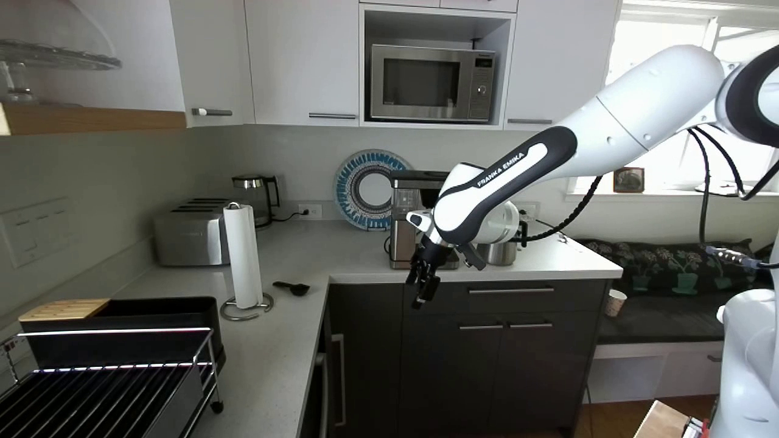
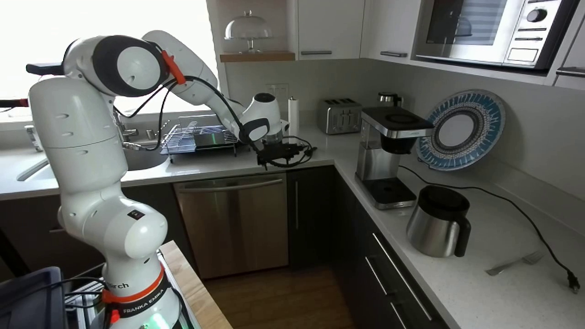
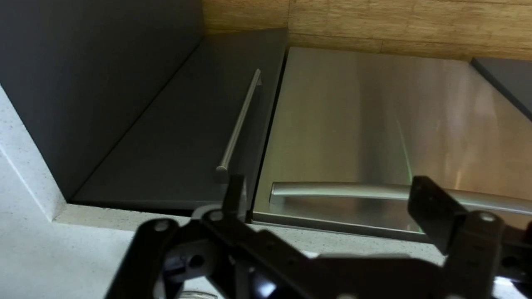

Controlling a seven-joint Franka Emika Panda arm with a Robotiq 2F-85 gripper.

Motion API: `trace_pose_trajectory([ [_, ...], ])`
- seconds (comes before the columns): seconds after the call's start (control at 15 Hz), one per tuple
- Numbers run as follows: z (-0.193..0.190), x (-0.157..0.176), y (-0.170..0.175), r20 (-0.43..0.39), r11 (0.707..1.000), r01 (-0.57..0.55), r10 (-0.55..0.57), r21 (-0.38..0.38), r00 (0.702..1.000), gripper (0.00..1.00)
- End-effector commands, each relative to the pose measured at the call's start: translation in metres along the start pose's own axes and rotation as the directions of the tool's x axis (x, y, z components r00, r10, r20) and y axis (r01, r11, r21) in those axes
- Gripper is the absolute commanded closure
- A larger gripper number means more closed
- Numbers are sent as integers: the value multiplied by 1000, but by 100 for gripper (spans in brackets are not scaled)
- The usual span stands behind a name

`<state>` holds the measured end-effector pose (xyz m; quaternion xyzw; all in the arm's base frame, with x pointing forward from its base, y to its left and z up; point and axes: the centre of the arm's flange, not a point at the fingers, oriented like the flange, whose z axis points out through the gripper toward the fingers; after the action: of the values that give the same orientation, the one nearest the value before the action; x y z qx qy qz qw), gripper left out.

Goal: Open the corner cabinet door

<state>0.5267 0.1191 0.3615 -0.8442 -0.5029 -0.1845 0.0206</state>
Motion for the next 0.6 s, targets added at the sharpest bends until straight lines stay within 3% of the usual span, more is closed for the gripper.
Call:
trace_pose_trajectory([
  [0.0, 0, 0, 1, -1, 1000, -1, 1, -1, 1000, 0],
  [0.13, -1, 0, 1, -1, 1000, -2, 2, -2, 1000, 0],
  [0.53, 72, 37, 21, -86, 981, 165, -156, 104, 984, 0],
])
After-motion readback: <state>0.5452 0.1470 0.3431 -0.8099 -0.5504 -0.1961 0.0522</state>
